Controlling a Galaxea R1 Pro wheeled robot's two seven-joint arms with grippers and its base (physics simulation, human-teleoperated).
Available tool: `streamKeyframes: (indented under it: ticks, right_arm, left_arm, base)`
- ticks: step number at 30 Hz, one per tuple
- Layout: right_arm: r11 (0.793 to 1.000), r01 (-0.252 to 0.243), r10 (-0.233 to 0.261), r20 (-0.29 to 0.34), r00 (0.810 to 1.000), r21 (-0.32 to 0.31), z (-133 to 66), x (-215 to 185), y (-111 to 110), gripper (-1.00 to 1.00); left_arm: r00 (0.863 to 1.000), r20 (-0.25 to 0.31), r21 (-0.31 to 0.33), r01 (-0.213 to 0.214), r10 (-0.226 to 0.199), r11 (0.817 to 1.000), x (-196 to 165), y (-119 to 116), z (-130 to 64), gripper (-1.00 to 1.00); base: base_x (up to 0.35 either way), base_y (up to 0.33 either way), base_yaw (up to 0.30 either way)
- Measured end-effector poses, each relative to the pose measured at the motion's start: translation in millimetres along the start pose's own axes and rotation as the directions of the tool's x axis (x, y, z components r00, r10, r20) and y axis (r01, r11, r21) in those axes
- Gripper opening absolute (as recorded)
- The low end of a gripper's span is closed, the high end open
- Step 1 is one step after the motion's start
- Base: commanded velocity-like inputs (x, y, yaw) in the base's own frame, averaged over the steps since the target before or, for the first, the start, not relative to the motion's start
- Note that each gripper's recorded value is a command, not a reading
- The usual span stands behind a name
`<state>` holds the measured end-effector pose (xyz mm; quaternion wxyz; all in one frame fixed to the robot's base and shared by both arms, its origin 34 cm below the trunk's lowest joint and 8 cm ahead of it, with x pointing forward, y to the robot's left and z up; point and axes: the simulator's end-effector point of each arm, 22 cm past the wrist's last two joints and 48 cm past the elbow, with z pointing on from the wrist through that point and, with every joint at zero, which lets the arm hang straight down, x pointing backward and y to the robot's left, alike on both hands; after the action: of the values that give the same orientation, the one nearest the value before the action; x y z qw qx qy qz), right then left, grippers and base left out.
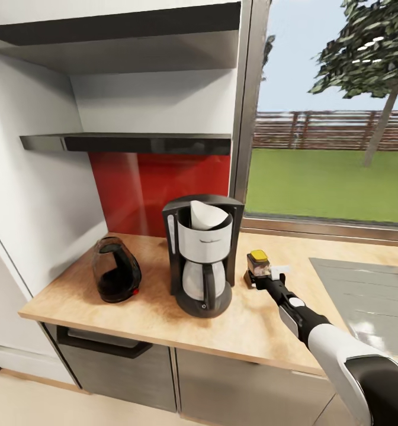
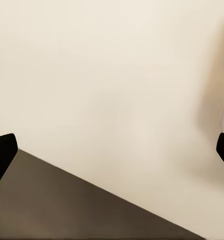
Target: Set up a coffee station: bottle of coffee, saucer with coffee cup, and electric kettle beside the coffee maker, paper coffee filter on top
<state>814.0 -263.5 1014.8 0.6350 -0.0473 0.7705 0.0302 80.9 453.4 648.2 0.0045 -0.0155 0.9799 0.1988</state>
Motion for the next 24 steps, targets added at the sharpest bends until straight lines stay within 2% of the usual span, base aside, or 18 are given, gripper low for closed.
streamKeyframes:
  ticks: [15,24]
  right_arm:
    - [1.0,0.0,0.0,0.0,1.0,-0.001,0.0,0,0,1.0]
    - [1.0,-0.003,0.003,0.001,1.0,-0.002,0.1,0,1,1.0]
  left_arm:
    - [1.0,-0.001,0.018,0.002,-0.001,1.0,1,-14,-2.2,1.0]
    - [1.0,0.019,0.02,0.005,-0.005,1.0,-9,-16,-1.8,1.0]
  base:
    - [-0.336,0.001,0.0]
    - [-0.327,0.131,0.0]
